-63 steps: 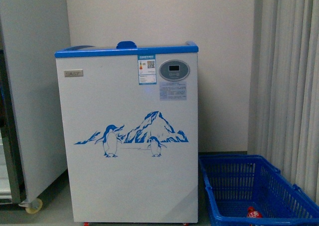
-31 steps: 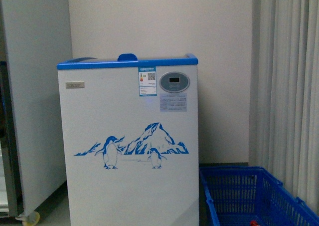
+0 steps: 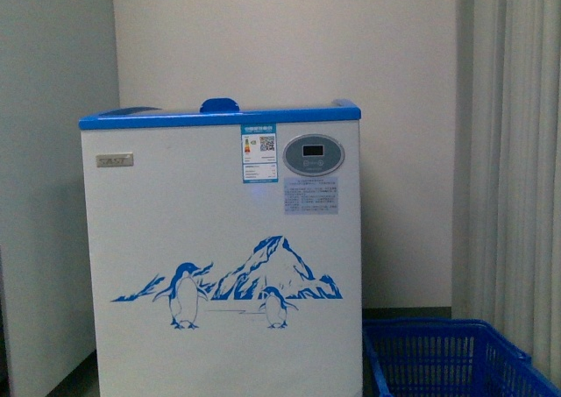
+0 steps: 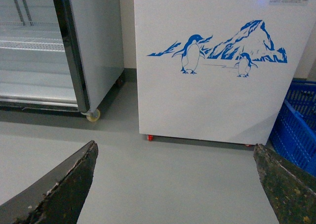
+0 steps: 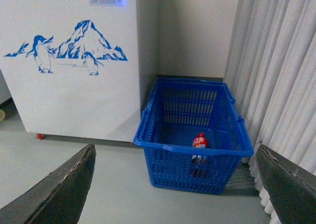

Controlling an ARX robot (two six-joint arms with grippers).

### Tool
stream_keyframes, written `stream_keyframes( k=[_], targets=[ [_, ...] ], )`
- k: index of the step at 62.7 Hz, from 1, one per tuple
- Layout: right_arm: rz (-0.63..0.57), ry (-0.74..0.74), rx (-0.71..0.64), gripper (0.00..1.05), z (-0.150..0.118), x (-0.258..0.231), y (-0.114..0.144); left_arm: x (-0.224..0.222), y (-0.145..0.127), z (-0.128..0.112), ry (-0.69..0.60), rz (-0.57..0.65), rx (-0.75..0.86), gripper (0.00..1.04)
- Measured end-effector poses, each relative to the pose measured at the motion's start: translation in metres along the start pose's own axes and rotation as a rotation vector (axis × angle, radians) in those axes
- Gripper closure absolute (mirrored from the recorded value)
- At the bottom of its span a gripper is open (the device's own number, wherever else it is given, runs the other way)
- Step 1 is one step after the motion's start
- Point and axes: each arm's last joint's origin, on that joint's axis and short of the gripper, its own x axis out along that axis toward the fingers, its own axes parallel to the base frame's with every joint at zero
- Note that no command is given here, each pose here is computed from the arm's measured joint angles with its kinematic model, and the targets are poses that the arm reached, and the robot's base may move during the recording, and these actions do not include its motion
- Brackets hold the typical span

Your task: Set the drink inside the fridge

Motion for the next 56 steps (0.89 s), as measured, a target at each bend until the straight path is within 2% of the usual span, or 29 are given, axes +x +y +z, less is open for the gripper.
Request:
stream_keyframes(
  k=[56],
  targets=[
    [0.000,0.000,0.000,0.07,0.0000,0.0000,0.0000,0.0000,0.0000,0.0000,0.000,0.000,0.000,0.08]
  ],
)
